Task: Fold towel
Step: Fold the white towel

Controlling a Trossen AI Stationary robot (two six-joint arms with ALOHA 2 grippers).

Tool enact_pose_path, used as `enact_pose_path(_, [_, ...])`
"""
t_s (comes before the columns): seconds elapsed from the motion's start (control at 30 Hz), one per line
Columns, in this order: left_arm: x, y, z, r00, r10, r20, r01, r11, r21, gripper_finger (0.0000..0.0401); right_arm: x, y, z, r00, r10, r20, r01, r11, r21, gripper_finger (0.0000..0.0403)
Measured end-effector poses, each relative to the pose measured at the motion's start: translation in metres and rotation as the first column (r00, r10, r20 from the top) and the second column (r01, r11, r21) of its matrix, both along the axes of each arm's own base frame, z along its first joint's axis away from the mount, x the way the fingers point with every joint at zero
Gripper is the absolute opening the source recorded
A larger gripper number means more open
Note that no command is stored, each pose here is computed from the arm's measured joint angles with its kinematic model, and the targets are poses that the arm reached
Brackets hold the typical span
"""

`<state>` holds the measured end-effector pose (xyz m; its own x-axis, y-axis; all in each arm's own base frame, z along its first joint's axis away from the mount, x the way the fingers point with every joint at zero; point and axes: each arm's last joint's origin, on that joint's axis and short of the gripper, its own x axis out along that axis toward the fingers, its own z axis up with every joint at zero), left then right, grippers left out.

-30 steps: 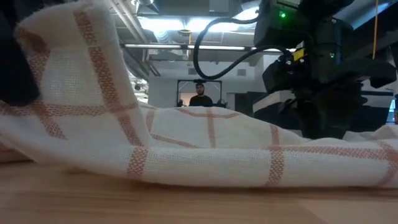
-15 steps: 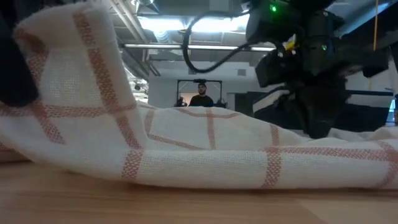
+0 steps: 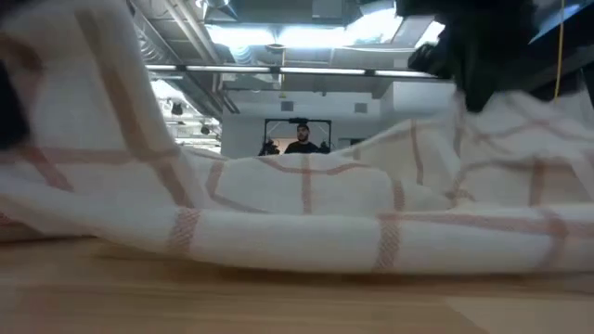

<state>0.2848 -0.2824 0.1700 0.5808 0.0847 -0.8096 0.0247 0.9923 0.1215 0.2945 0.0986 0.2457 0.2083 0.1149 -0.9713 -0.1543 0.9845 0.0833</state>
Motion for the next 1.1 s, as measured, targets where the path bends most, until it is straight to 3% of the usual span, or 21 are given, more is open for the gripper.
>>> enact_pose_path(0.13, [-0.012,0.001,0.001,0.998,0.032,-0.055,-0.031,0.999,0.035,0.0011,-0.014,0.018,0.015,0.998,-0.017,0.053,0.019,1.0,-0.024,0.0011])
enact_pose_path(0.23, [-0.028,0.003,0.012,0.992,0.074,-0.106,-0.067,0.995,0.07,0.0011,-0.024,0.037,0.014,0.993,-0.02,0.113,0.033,0.993,-0.115,0.0013])
enact_pose_path(0.33, [-0.044,0.009,0.023,0.982,0.134,-0.131,-0.119,0.986,0.116,0.001,-0.036,0.057,-0.003,0.98,-0.002,0.201,0.047,0.974,-0.222,0.0013])
enact_pose_path(0.43, [-0.055,0.012,0.027,0.975,0.177,-0.133,-0.155,0.975,0.16,0.0004,-0.049,0.073,-0.028,0.96,0.001,0.28,0.067,0.97,-0.235,0.0014])
enact_pose_path(0.7, [-0.056,0.016,0.023,0.97,0.224,-0.092,-0.205,0.961,0.187,0.0004,-0.071,0.095,-0.077,0.922,-0.128,0.365,0.12,0.992,0.046,0.0046])
enact_pose_path(0.97, [-0.052,0.019,0.023,0.968,0.237,-0.089,-0.217,0.957,0.191,0.0008,-0.086,0.104,-0.089,0.957,-0.131,0.258,0.086,0.98,0.179,0.0137])
enact_pose_path(1.1, [-0.052,0.019,0.023,0.968,0.236,-0.089,-0.216,0.958,0.191,0.0009,-0.083,0.108,-0.086,0.946,-0.107,0.306,0.045,0.978,0.203,0.0154])
